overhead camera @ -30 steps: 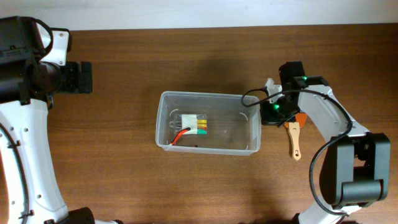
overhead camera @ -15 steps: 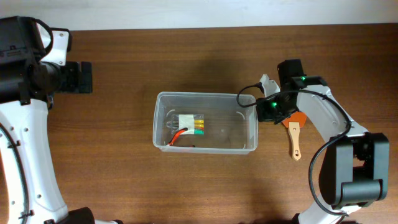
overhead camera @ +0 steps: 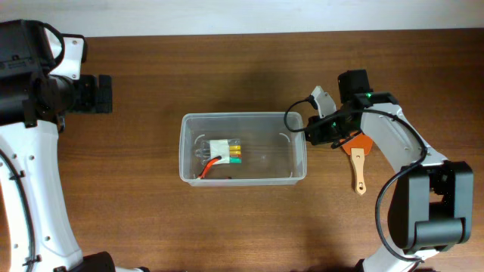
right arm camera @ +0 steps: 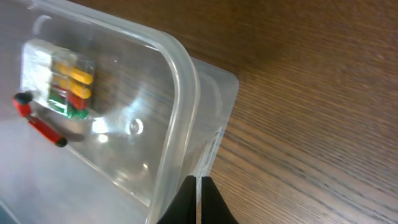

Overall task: Pack container
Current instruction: 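Push the container leftward with the right gripper, then raise right gripper away from container toward the socket strip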

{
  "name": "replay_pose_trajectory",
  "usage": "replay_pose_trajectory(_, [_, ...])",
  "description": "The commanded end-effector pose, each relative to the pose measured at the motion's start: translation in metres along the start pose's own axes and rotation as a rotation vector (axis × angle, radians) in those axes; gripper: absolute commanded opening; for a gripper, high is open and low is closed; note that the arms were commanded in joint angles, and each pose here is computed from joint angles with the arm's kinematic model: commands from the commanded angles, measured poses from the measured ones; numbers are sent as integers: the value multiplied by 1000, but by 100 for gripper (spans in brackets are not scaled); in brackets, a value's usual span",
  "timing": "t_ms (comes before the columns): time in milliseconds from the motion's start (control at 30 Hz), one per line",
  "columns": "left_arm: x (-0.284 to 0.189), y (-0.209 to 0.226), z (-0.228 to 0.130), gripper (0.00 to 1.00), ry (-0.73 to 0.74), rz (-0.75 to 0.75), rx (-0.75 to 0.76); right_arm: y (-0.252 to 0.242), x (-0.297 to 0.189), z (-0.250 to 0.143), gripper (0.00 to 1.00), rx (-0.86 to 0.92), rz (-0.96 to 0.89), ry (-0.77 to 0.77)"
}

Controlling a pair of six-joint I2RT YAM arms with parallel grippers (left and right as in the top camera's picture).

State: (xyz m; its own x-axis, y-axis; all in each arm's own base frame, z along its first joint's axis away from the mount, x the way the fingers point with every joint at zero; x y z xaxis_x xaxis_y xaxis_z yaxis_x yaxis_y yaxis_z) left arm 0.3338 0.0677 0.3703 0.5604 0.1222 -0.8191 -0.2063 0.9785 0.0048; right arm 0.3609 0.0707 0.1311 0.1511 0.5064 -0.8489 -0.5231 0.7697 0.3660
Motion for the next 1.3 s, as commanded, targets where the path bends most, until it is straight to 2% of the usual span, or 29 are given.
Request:
replay_pose_trajectory(0, [0, 0, 2, 99, -6, -14, -16, 11, 1, 8, 5, -56, 80, -43])
replay_pose_trajectory(367, [0, 0, 2, 99, -6, -14, -16, 14, 1, 12, 6, -94, 113, -74])
replay_pose_trajectory(433, [0, 0, 2, 99, -6, -13, -16, 9, 1, 12, 23, -89, 73, -63])
replay_pose_trajectory(567, [0, 0, 2, 99, -6, -13, -16, -25, -12, 8, 27, 107, -217, 10])
replay_pose_trajectory(667, [0, 0, 2, 99, -6, -13, -16, -45, -41, 10, 31, 220, -371, 26])
replay_pose_trajectory(767, [0, 0, 2, 99, -5, -13, -16, -58, -81, 13, 44, 282, -443, 32])
replay_pose_trajectory(867, [0, 0, 2, 99, -4, -13, -16, -67, -123, 7, 48, 378, -522, 63])
replay_pose_trajectory(933, [0, 0, 2, 99, -2, -13, -17, -69, -162, -12, 50, 505, -575, 121])
replay_pose_trajectory(1167, [5, 0, -1, 99, 13, -14, -17, -46, -215, -75, 51, 711, -516, 266])
replay_pose_trajectory(1267, [7, 0, -3, 99, 20, -14, -17, -30, -230, -90, 51, 756, -492, 264])
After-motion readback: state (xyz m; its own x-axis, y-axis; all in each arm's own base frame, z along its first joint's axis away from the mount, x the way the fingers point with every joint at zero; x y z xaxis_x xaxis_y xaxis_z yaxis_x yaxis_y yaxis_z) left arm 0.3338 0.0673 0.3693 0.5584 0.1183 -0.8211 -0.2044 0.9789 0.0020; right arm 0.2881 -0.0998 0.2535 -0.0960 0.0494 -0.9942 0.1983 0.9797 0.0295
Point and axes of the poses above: each gripper's point midway between its finger pads, its own x axis out along the fingers, its own y axis along the line the jaws close on, z = x × y, the point moved 7 cm from there along -x, back along the fingers, and after that the axes turned 14 degrees about -x, right-handed, at the moved point
